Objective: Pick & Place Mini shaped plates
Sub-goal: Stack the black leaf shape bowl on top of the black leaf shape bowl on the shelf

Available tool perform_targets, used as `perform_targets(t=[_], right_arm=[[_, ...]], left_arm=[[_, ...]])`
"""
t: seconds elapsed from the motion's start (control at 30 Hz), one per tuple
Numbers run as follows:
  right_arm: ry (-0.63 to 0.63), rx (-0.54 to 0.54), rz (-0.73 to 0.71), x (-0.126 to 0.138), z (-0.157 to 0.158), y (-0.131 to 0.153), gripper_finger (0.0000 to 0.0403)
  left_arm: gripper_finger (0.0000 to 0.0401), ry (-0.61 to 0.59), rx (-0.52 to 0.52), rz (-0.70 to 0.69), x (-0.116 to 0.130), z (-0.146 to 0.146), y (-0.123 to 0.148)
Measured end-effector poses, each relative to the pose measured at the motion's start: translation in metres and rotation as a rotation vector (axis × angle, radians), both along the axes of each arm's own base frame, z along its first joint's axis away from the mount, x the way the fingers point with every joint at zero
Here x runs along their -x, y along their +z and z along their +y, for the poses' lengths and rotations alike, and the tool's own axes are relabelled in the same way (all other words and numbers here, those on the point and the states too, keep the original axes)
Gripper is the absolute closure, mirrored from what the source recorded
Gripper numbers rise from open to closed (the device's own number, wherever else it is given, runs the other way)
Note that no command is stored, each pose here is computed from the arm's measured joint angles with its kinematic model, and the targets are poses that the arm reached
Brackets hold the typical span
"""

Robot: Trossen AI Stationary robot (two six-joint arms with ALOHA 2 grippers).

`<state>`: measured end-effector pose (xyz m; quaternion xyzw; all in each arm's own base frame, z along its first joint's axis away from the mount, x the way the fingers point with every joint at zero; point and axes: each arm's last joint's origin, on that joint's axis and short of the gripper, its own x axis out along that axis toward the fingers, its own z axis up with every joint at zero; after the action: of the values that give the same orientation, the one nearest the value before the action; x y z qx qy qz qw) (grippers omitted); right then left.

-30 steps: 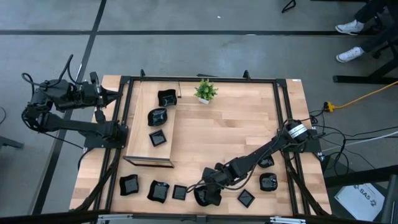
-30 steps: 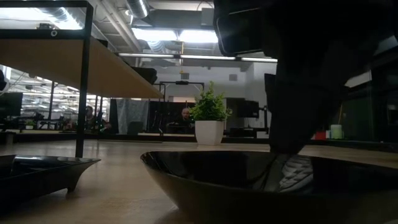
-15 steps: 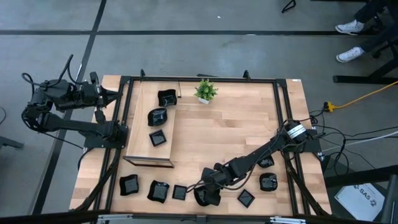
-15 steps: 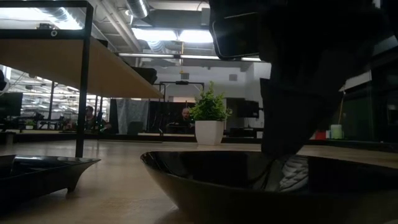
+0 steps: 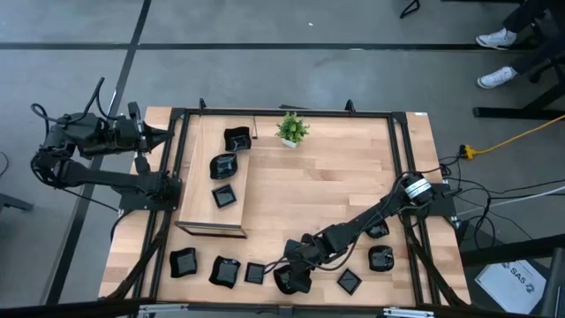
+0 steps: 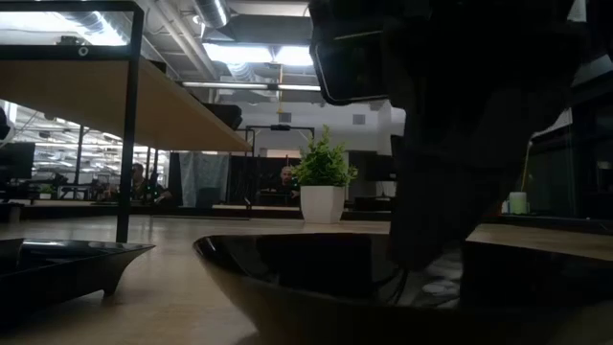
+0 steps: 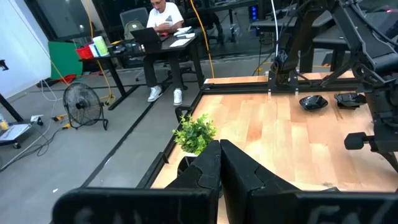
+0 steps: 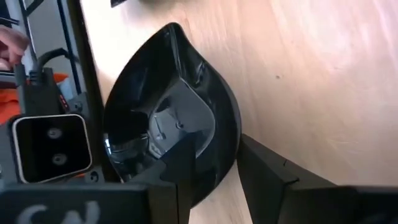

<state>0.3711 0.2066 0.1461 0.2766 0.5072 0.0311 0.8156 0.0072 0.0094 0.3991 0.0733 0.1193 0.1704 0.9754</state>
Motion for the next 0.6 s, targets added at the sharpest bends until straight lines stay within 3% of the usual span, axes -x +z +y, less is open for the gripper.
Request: perform_targets(t=[0.17,0.4,0.6], right_arm=[[0.002,0.002,-0.001,0.0,0.0,0.0,0.0309],[0.008,0.007,-0.007,-0.002,-0.002,0.0,0.0392],[0.013,0.019,-0.022,-0.005,-0.01,0.004,0.0395]], left_arm=[[0.0397,0.001,0.0,0.0,0.0,0.0,0.0],[0.0397,0.0,0.0,0.0,0.0,0.0,0.0],[0.0397,0.0,0.0,0.0,0.0,0.0,0.0]])
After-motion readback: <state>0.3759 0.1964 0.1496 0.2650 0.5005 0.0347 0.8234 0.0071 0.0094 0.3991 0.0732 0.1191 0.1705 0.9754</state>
